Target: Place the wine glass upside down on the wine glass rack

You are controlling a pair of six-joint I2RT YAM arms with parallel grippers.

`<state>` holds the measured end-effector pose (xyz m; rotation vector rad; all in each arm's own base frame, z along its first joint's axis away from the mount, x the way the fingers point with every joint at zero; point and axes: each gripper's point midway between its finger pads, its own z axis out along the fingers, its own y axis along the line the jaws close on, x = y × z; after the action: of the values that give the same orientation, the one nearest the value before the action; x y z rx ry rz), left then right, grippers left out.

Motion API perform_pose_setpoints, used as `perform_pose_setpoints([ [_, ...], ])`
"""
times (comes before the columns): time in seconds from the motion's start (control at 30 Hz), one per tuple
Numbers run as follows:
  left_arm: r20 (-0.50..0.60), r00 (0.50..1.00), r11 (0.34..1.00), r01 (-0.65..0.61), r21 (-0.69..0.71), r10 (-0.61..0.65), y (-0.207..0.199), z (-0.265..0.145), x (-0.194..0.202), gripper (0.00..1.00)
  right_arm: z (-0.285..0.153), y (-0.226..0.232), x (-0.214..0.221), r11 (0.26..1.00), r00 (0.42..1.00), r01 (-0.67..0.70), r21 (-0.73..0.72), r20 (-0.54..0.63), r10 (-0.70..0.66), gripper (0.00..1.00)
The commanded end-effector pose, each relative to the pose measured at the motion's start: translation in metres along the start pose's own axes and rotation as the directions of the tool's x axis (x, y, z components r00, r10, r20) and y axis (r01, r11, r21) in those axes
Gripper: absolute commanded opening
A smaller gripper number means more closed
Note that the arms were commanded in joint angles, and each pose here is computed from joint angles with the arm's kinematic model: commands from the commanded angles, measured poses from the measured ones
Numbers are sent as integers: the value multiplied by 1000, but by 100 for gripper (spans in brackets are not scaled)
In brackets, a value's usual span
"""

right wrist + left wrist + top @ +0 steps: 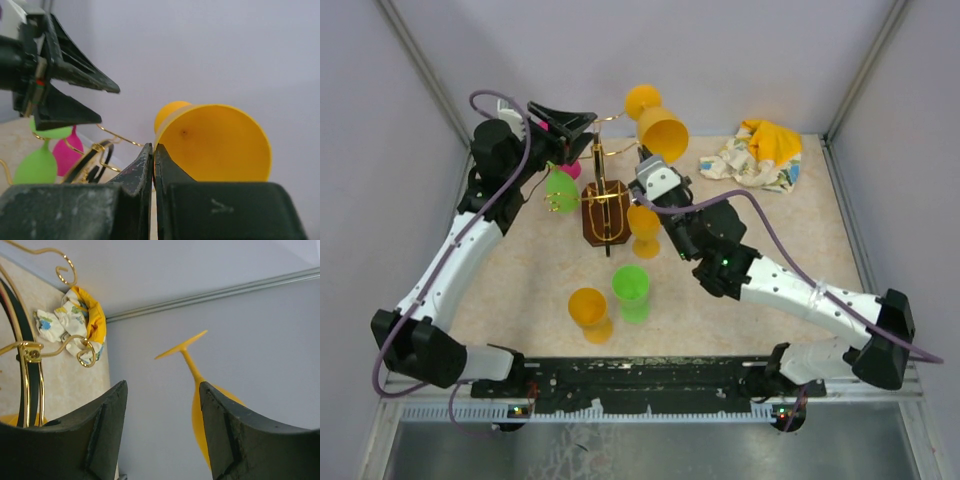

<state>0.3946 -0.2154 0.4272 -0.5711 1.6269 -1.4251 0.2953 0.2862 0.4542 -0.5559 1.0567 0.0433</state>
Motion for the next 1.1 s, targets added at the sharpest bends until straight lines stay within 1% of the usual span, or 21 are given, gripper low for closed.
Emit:
perform_pose_setpoints([
  [0.0, 23, 991, 988, 131, 81, -133, -26, -18, -1, 63, 4, 8, -50, 999, 977, -46, 26, 209, 39, 0],
  [0.1, 36, 982, 979, 180, 95, -184, -25, -25, -2, 59, 8, 25, -50, 999, 974, -41, 9, 223, 38, 0],
  [0.33, 82, 970, 969, 220, 112, -230, -25, -34, -8, 56, 15, 54, -48, 999, 975, -38, -29, 217, 43, 0],
  [0.5, 73, 967, 966, 237, 107, -245, -23, -34, -6, 54, 15, 67, -48, 997, 971, -52, -49, 232, 62, 0],
  [0.83, 47, 966, 964, 248, 90, -253, -18, -31, 1, 52, 10, 92, -51, 994, 959, -46, -97, 275, 71, 0],
  [1.07, 40, 966, 963, 251, 100, -256, -21, -30, 4, 49, 6, 108, -48, 992, 961, -24, -121, 272, 57, 0],
])
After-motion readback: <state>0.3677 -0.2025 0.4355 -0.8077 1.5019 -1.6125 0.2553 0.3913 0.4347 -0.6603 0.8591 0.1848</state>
